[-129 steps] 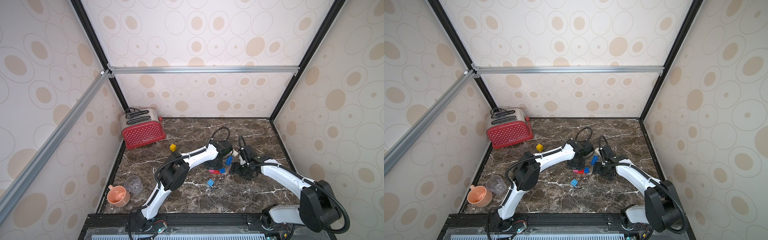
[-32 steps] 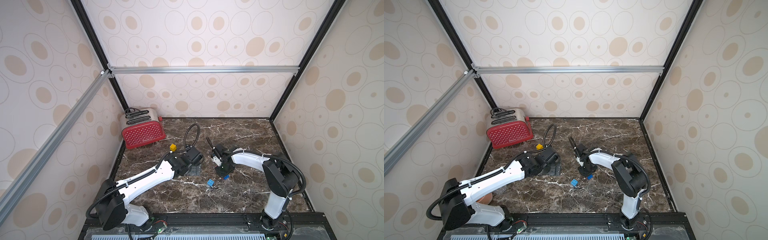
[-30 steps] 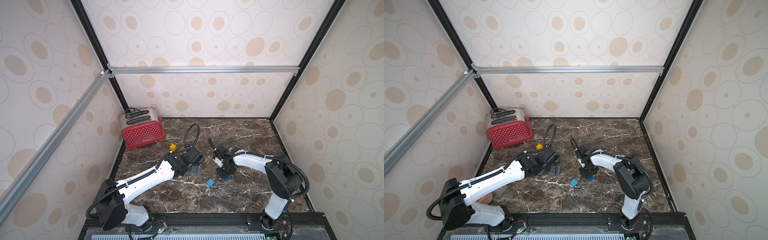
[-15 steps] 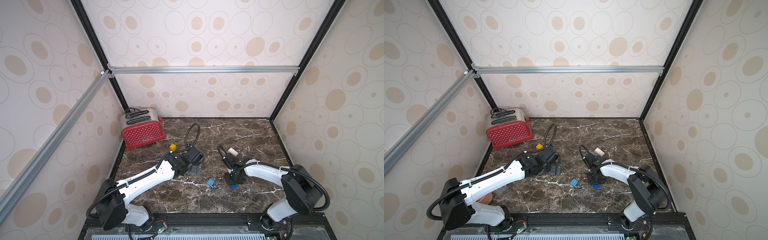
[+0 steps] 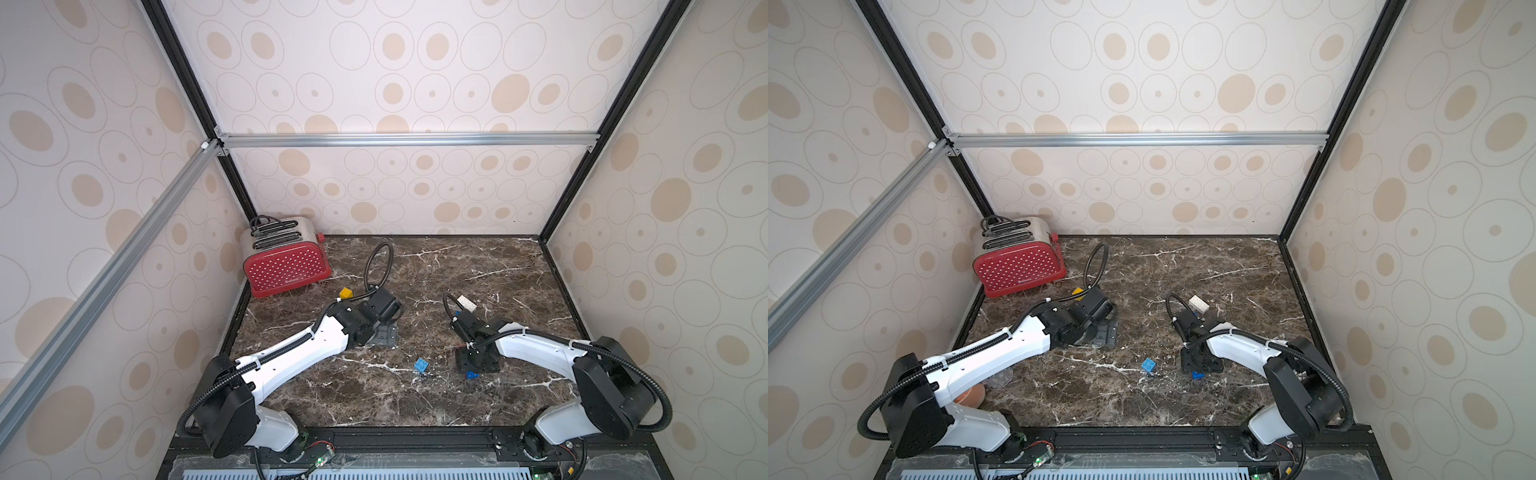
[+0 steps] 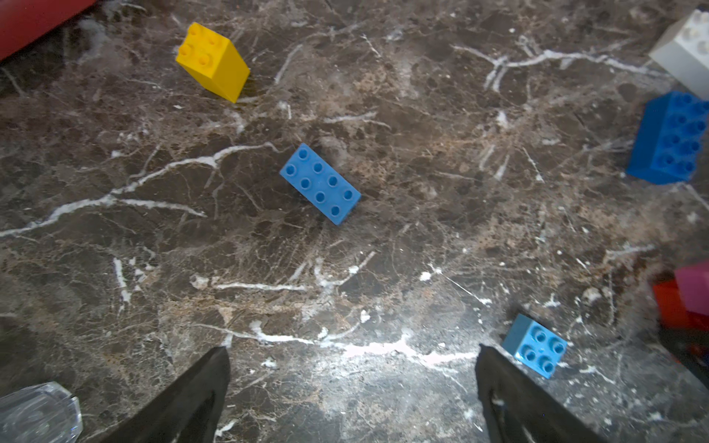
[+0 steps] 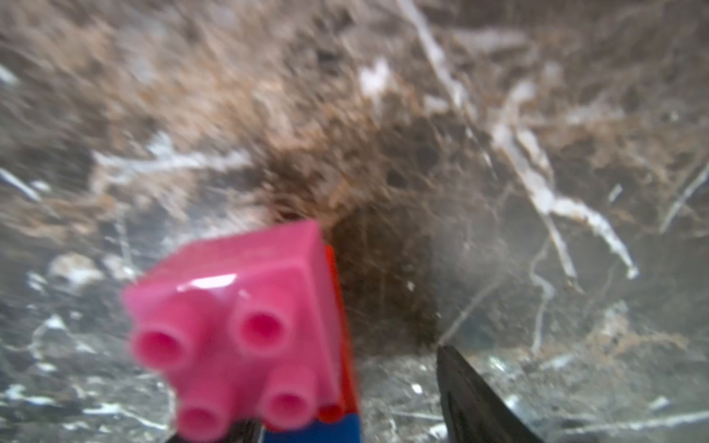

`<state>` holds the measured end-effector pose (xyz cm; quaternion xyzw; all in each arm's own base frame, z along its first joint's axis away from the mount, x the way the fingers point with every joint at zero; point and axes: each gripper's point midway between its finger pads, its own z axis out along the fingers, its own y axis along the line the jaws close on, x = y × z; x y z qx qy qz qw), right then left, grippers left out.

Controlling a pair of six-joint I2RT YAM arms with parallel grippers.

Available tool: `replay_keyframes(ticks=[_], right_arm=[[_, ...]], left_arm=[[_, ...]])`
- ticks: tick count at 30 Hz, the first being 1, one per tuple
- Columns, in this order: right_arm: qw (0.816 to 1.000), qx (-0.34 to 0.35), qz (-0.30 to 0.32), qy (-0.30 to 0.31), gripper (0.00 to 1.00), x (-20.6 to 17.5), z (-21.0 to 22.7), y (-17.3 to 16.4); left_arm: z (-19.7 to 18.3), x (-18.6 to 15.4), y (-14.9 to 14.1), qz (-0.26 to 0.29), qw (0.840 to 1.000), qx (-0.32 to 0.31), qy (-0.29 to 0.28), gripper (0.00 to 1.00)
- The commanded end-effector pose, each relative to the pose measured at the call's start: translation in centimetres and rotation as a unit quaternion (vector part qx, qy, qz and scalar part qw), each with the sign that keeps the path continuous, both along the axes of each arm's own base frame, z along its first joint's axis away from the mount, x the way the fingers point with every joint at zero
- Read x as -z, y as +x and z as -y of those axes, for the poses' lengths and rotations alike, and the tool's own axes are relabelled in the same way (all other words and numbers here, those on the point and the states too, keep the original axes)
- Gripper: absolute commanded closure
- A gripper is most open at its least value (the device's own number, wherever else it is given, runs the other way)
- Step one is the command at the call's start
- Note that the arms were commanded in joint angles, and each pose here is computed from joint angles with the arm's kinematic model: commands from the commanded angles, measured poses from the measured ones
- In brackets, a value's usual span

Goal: Assemble a carrot with lego
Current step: Move the lego brick at the center of the board, then pick up the lego brick from the center of the board.

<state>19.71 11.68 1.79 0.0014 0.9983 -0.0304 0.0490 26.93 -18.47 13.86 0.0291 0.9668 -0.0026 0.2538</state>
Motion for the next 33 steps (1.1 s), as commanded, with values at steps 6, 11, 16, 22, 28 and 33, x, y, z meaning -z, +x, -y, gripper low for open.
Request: replay_keyframes(ticks=[6, 11, 16, 22, 28, 33], right_arm=[[1.000, 0.002, 0.001, -0.014, 0.13, -3.3, 0.8, -0.3], [1.000, -0.002, 0.018, 0.008, 0.10, -5.0, -0.2, 0.7], [0.999, -0.010, 0.034, 0.021, 0.08, -6.5, -1.0, 1.6], [0.999, -0.018, 0.046, 0.024, 0.07, -7.3, -1.4, 2.4], [0.998, -0.024, 0.046, 0.027, 0.06, -7.5, -1.6, 2.6], [0.998, -0.026, 0.049, 0.025, 0.06, -7.8, -1.6, 2.7]], left_arm=[[-4.5, 0.1, 5.0, -0.010, 0.996, -0.088, 0.032, 0.01], [-6.7, 0.4, 9.1, -0.004, 0.990, -0.137, 0.026, 0.01], [-7.9, 1.6, 13.4, -0.012, 0.987, -0.151, 0.056, 0.01], [-7.5, 5.0, 16.6, -0.022, 0.977, -0.213, -0.002, 0.01], [-8.4, 6.6, 19.1, -0.020, 0.970, -0.243, -0.012, 0.01], [-8.6, 7.4, 20.7, -0.025, 0.975, -0.221, -0.005, 0.01]])
